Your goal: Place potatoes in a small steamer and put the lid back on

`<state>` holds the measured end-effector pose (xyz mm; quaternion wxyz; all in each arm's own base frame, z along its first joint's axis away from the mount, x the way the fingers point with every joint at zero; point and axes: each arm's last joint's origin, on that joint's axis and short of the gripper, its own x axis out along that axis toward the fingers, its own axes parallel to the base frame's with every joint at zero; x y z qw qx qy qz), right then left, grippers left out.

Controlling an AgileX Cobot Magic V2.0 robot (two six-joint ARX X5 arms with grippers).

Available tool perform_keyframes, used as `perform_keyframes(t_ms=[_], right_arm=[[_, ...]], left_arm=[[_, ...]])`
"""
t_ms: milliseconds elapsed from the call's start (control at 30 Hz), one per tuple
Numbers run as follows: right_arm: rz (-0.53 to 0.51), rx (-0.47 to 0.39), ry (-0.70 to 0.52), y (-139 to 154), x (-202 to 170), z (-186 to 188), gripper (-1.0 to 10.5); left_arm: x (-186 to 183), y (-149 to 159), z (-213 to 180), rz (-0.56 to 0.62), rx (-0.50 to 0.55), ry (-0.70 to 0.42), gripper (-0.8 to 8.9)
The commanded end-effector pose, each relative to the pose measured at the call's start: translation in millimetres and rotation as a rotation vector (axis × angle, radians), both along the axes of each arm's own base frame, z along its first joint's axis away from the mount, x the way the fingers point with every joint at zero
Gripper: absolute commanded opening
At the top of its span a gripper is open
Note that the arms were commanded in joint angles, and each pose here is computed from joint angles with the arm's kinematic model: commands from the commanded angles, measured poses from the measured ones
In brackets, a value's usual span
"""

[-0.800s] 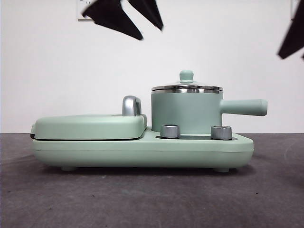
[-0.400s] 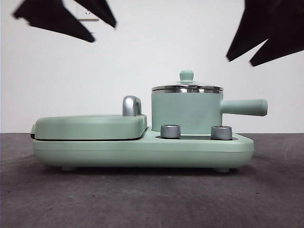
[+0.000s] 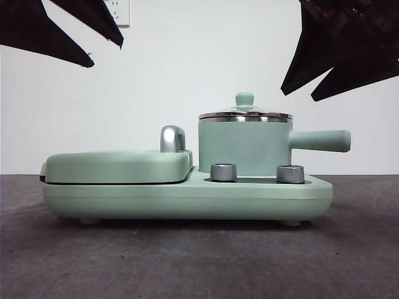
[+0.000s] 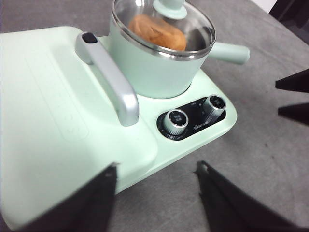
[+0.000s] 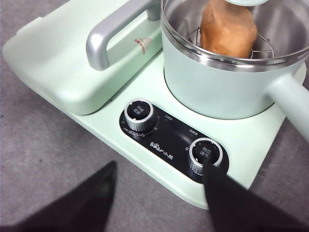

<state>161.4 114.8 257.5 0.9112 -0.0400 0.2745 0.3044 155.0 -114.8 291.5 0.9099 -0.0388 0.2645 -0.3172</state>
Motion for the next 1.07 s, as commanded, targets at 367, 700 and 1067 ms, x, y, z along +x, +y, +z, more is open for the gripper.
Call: perform_keyframes(t_ms=[367,700,1067], right_arm=[[0.050,0.046,-0.020,2,-2,8,0.2],[0.050,0.048,-0.022,2,-2,9,0.2],[0.050,0.048,-0.022,2,-2,9,0.2]], left_arm=[[1,-2,3,-0.011,0.003,-0.030,0.06],[-6,10,-2,0.007,0.038,-0.152,0.06],[-59,90,-86,0.467,-0.110,-0.432,0.06]])
